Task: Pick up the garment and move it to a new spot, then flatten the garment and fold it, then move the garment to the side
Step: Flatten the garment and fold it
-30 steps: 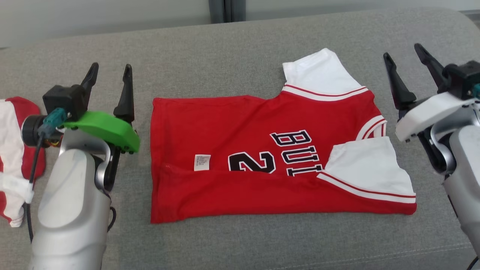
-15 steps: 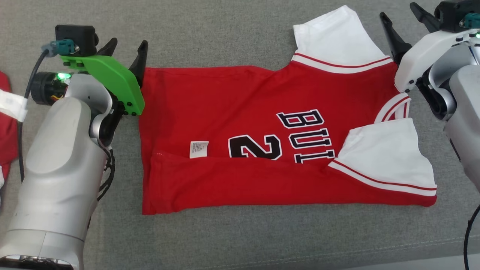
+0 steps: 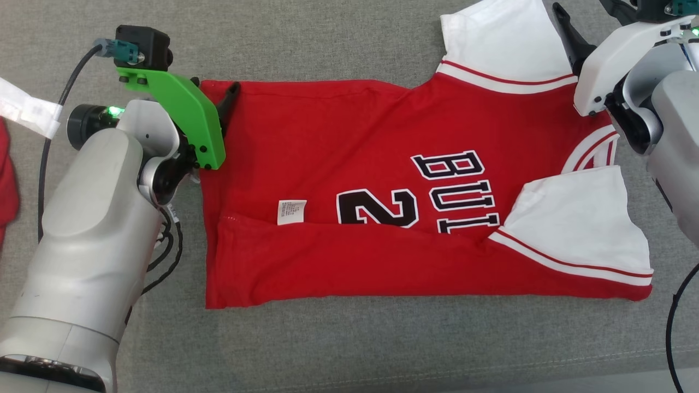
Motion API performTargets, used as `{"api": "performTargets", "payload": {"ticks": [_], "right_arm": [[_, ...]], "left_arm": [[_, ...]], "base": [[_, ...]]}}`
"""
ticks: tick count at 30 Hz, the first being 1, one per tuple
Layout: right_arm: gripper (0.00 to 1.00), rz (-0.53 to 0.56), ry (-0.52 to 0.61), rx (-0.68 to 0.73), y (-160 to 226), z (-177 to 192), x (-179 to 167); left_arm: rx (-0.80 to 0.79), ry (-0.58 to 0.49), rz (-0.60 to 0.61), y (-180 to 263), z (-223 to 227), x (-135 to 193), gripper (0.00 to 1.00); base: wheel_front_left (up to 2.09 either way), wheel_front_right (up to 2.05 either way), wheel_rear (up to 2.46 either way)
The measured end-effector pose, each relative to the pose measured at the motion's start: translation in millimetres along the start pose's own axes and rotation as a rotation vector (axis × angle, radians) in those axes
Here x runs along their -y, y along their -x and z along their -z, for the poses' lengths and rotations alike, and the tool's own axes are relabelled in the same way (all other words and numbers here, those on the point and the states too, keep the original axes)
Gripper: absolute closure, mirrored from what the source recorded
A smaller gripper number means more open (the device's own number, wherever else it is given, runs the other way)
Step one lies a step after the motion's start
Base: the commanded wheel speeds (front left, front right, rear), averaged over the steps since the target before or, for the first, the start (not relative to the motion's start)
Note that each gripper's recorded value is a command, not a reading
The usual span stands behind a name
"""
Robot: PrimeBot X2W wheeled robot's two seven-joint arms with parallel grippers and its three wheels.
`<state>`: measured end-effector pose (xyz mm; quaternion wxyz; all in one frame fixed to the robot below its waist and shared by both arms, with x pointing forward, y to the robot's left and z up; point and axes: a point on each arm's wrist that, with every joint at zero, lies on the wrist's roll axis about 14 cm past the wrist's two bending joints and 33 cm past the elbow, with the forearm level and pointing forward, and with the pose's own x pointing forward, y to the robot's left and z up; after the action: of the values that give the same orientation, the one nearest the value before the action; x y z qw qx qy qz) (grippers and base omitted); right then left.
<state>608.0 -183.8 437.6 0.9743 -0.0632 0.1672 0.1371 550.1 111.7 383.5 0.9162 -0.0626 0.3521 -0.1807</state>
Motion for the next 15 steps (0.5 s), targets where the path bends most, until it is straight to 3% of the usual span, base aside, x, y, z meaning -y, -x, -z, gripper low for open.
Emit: {"api": "performTargets", "payload": {"ticks": [4,5,7,8,15], "right_arm": [[0.00,0.005,0.001,-0.034,-2.6,10.3,3.0],[0.00,0.005,0.003,-0.040,-4.1,11.7,3.3],[0.00,0.001,0.009,-0.050,-7.3,14.3,3.0],[0.00,-0.002,0.011,-0.054,-8.7,15.5,2.3],[0.00,-0.025,0.042,-0.092,-21.3,21.9,-1.0]], "left_arm": [[-0.045,0.009,0.013,-2.7,10.6,2.5,0.00],[-0.052,0.013,0.012,-3.7,12.8,1.4,0.14],[-0.055,0.019,0.016,-6.3,14.2,2.3,0.82],[-0.051,0.018,0.015,-7.1,13.5,1.5,1.00],[0.005,-0.016,0.016,-7.0,4.0,2.3,1.00]], "base": [[0.00,0.00,0.00],[0.00,0.00,0.00],[0.00,0.00,0.00],[0.00,0.00,0.00],[0.00,0.00,0.00]]}}
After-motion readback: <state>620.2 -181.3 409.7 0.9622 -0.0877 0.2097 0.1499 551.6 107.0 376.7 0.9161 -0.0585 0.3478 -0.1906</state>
